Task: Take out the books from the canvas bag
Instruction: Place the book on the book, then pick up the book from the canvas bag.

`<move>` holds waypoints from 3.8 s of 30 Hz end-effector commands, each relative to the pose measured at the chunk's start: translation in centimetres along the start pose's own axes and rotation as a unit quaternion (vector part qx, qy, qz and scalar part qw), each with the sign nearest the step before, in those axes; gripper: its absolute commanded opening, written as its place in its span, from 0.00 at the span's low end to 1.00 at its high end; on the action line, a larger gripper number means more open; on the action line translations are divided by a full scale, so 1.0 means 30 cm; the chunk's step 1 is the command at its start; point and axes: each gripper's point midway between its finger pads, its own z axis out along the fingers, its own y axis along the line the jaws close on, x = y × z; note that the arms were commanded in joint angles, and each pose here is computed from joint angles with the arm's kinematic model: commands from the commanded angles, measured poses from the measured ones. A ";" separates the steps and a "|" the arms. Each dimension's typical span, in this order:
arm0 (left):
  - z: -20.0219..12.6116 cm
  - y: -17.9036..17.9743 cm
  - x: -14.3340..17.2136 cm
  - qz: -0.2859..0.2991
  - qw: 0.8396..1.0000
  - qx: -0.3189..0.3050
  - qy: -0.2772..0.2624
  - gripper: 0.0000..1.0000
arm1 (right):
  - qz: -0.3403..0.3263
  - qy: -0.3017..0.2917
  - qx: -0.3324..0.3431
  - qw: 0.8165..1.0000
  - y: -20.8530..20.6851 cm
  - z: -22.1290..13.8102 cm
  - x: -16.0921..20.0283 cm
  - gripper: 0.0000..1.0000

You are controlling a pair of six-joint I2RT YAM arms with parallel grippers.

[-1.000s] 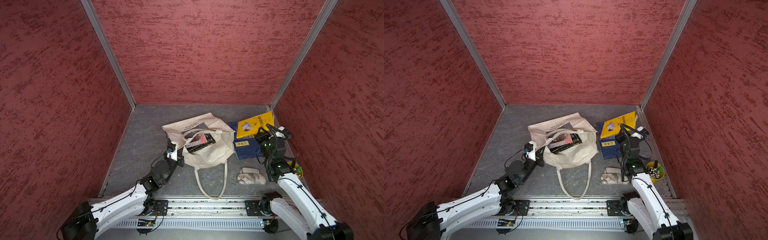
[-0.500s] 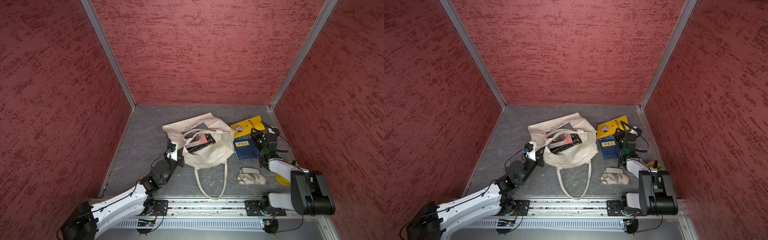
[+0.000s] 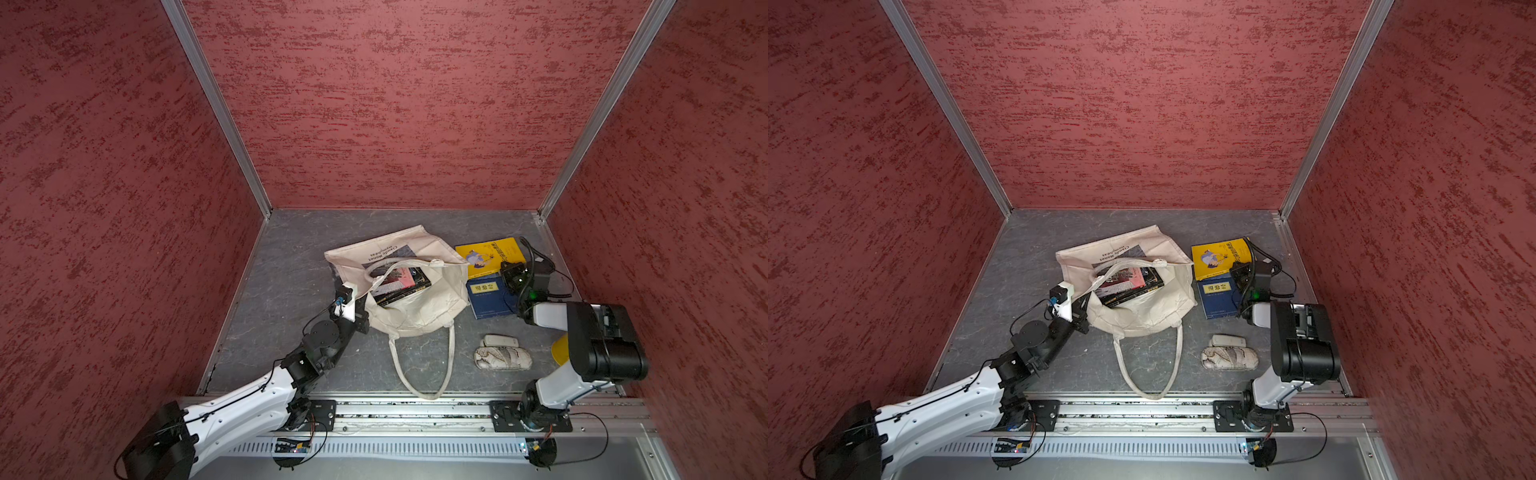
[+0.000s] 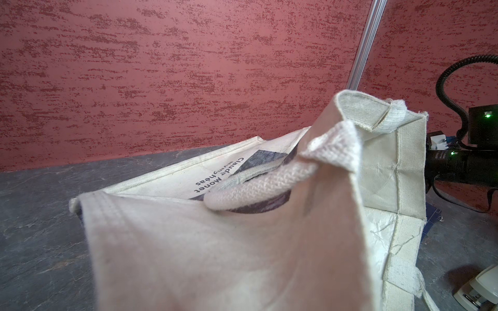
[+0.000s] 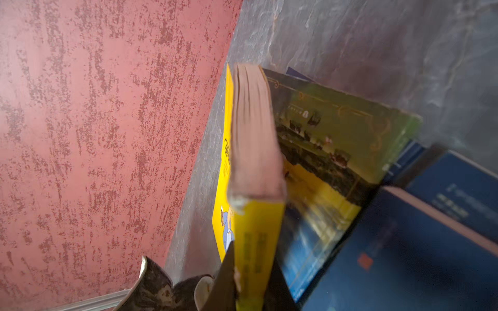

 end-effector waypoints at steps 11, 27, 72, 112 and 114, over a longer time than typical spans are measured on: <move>0.000 -0.009 -0.084 -0.011 0.999 0.003 -0.044 0.00 | -0.042 0.023 0.012 0.999 0.035 0.047 -0.030 0.15; -0.003 -0.009 -0.088 -0.011 0.999 0.003 -0.046 0.00 | -0.018 0.061 0.063 0.996 -0.040 0.008 0.001 0.60; -0.012 -0.029 -0.091 -0.011 0.998 0.026 -0.064 0.00 | -0.049 0.139 -0.217 0.965 0.365 -0.658 0.601 0.99; -0.018 -0.032 -0.092 -0.021 0.997 0.031 -0.066 0.00 | -0.075 0.238 -0.202 0.947 0.435 -0.351 1.245 0.58; -0.018 -0.032 -0.093 -0.021 0.997 0.031 -0.066 0.00 | -0.073 0.235 -0.195 0.949 0.428 -0.316 1.249 0.57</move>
